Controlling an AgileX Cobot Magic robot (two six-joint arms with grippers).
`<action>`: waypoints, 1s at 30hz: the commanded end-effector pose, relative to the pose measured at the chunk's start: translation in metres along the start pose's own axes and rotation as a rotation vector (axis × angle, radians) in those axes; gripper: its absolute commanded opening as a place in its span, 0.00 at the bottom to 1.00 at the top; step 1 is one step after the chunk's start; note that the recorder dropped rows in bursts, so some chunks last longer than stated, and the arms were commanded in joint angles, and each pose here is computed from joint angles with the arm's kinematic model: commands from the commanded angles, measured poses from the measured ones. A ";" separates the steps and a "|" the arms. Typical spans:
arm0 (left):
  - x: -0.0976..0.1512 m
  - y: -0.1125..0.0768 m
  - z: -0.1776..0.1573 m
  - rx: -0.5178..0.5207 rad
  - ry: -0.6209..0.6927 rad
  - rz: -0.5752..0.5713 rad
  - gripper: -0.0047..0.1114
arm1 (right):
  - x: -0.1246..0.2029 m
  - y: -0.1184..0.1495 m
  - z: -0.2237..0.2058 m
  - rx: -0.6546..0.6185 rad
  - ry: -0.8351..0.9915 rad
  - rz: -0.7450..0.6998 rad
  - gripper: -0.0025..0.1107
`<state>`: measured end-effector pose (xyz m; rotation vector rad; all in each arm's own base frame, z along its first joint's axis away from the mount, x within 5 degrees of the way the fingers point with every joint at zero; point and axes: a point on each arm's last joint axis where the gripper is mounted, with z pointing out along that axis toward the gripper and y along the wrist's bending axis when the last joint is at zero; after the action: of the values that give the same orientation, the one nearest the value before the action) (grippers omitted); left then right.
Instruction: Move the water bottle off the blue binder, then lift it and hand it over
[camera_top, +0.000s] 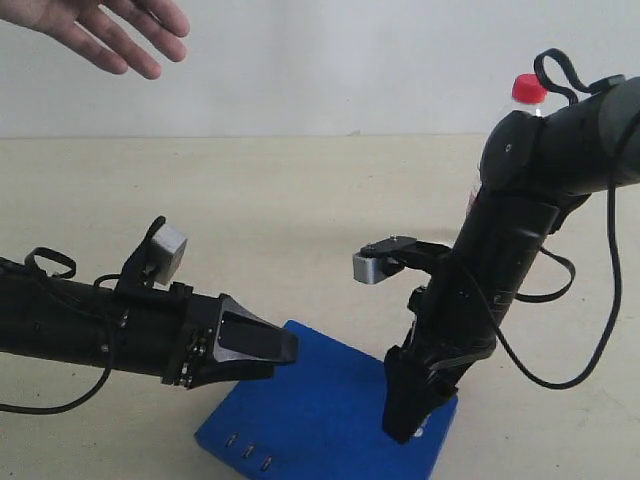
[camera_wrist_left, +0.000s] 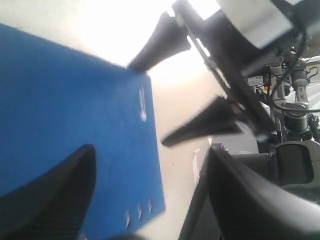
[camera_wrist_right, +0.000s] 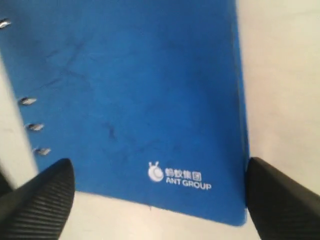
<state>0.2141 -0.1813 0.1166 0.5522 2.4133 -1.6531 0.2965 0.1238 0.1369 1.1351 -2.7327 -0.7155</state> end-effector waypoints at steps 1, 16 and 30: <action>0.001 -0.005 0.001 0.052 0.006 -0.047 0.56 | -0.007 0.015 -0.003 -0.123 -0.073 0.026 0.75; 0.015 0.013 -0.001 -0.136 0.023 -0.076 0.42 | -0.013 0.021 -0.002 -0.151 -0.128 -0.062 0.23; 0.011 0.013 -0.002 -0.134 0.014 -0.041 0.42 | -0.030 0.004 0.015 -0.106 -0.280 -0.024 0.02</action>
<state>0.2065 -0.1724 0.1012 0.4916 2.5526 -1.5075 0.3020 0.1526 0.1294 1.1837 -2.7275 -1.1273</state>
